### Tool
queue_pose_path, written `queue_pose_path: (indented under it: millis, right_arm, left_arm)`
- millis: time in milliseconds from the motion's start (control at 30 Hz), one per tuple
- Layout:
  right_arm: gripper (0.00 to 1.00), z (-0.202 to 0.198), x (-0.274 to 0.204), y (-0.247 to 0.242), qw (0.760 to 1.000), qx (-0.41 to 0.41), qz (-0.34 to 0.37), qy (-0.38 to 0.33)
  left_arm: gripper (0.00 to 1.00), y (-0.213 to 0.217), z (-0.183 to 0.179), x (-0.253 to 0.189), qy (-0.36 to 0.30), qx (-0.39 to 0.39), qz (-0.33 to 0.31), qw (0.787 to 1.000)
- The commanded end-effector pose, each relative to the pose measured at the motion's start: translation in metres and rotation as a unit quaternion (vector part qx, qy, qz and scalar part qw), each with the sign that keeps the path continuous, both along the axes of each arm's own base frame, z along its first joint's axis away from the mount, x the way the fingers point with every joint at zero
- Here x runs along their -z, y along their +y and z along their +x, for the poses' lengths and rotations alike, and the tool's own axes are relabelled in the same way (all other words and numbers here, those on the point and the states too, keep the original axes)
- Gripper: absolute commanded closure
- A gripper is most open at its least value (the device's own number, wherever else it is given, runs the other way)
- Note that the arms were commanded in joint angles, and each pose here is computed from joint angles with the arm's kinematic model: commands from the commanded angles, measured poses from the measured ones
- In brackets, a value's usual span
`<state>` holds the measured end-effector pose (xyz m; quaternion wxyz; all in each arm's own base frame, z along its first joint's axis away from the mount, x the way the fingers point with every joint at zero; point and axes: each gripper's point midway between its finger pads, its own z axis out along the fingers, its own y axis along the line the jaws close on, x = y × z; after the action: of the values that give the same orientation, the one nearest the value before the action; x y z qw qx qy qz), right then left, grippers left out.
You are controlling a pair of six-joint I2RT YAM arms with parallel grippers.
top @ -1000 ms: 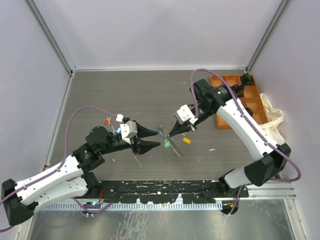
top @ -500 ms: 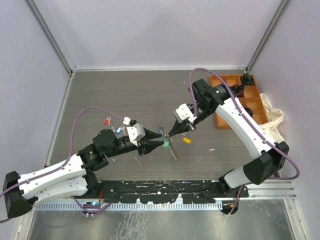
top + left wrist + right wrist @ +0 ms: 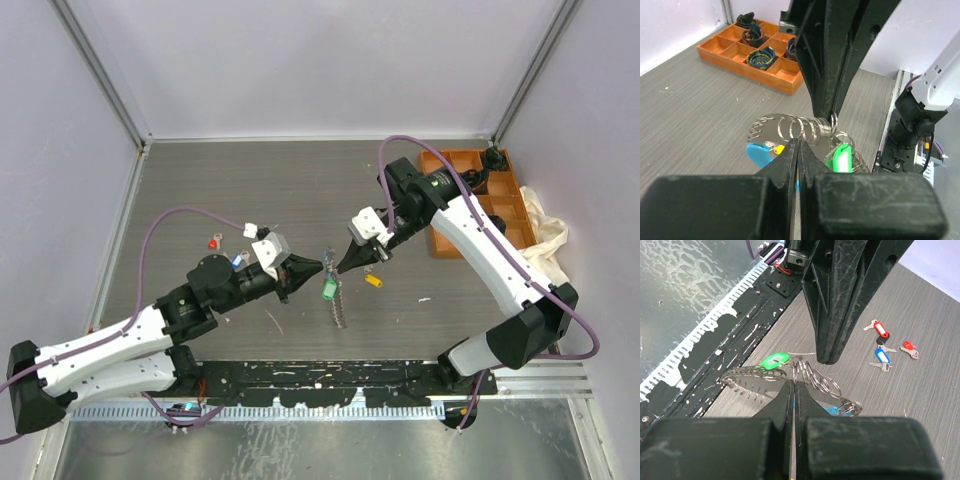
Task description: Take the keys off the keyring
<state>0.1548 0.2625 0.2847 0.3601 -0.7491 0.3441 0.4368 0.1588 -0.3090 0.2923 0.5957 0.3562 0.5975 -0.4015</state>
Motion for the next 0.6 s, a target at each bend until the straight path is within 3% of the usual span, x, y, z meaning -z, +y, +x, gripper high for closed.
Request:
queue_pose_path:
  millis: [0,233,400,567]
  right_arm:
    - [0.99,-0.009,-0.022,0.004,0.999,-0.010,0.039,0.002]
    - [0.99,-0.009,-0.024,0.002,0.999,-0.005,0.046,0.007]
    - [0.99,-0.009,-0.023,0.000,0.999,-0.001,0.052,0.015]
    - [0.99,-0.008,-0.021,-0.001,0.998,0.002,0.057,0.019]
  left_arm:
    - [0.97,0.004,0.007,-0.034,0.007,-0.028,-0.040,0.999]
    - [0.93,0.016,-0.003,-0.030,0.008,-0.021,-0.044,0.999]
    - [0.75,0.027,-0.034,-0.030,0.007,0.038,-0.086,0.996]
    - [0.64,0.019,-0.058,-0.032,0.059,0.102,-0.136,0.984]
